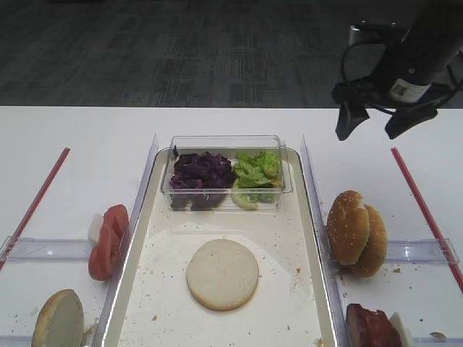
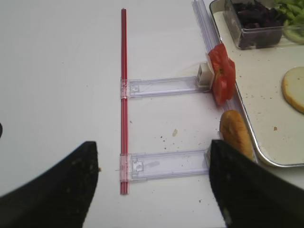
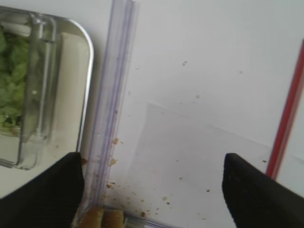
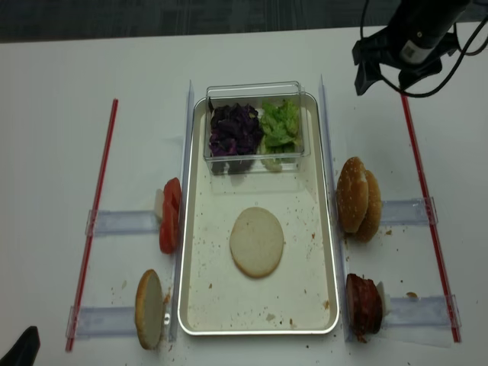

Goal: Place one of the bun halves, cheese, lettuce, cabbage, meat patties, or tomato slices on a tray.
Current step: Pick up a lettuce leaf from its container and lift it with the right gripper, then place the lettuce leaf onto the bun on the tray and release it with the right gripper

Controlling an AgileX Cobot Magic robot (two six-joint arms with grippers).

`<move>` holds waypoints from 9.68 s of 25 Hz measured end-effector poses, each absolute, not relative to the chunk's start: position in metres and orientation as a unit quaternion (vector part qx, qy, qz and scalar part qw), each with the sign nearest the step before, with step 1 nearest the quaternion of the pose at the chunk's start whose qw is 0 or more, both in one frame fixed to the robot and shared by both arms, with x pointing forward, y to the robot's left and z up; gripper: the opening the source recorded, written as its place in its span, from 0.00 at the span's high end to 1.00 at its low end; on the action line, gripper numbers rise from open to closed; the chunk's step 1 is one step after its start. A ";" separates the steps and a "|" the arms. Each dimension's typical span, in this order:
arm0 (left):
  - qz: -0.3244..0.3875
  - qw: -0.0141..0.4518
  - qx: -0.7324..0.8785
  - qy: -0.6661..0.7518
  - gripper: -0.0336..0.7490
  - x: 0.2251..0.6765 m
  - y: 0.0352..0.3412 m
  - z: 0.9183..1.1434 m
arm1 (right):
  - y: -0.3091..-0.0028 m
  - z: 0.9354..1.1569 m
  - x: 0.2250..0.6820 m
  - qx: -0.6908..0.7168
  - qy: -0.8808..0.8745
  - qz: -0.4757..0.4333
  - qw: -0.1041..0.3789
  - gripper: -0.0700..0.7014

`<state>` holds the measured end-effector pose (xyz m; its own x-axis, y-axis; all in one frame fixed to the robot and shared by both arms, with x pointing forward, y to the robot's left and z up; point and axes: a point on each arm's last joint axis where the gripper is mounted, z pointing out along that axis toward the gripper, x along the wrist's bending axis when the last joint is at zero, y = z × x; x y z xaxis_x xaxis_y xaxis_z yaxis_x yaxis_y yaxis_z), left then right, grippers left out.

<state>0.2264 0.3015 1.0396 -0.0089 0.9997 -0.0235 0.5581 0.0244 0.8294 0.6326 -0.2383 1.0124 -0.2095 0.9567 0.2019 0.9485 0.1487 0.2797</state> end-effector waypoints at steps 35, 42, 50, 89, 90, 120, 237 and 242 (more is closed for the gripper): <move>0.326 0.338 0.617 0.631 0.38 0.226 0.302 1.040 | -0.091 0.999 0.610 0.481 0.856 0.186 -0.008 0.11; 0.326 0.338 0.617 0.631 0.38 0.226 0.302 1.040 | -0.082 0.991 0.629 0.478 0.857 0.192 -0.001 0.11; 0.326 0.338 0.617 0.631 0.38 0.226 0.302 1.040 | -0.074 0.974 0.646 0.475 0.861 0.183 0.001 0.11; 0.326 0.338 0.617 0.631 0.38 0.226 0.302 1.040 | -0.073 0.932 0.660 0.464 0.878 0.115 -0.004 0.37; 0.326 0.338 0.617 0.631 0.38 0.226 0.302 1.040 | -0.074 0.932 0.660 0.464 0.879 0.113 -0.004 0.40; 0.326 0.338 0.617 0.631 0.38 0.226 0.302 1.040 | -0.075 0.936 0.660 0.459 0.883 0.096 -0.006 0.83; 0.326 0.338 0.617 0.631 0.38 0.226 0.302 1.040 | -0.012 0.987 0.484 0.358 0.925 0.075 -0.104 0.83; 0.326 0.338 0.617 0.631 0.38 0.226 0.302 1.040 | -0.012 0.979 0.488 0.364 0.924 0.064 -0.095 0.83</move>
<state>0.2264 0.3015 1.0396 -0.0089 0.9997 -0.0235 0.5581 0.0244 0.8294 0.4878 -0.0121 0.9788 -0.7168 0.6610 0.2220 0.6854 0.7264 0.0500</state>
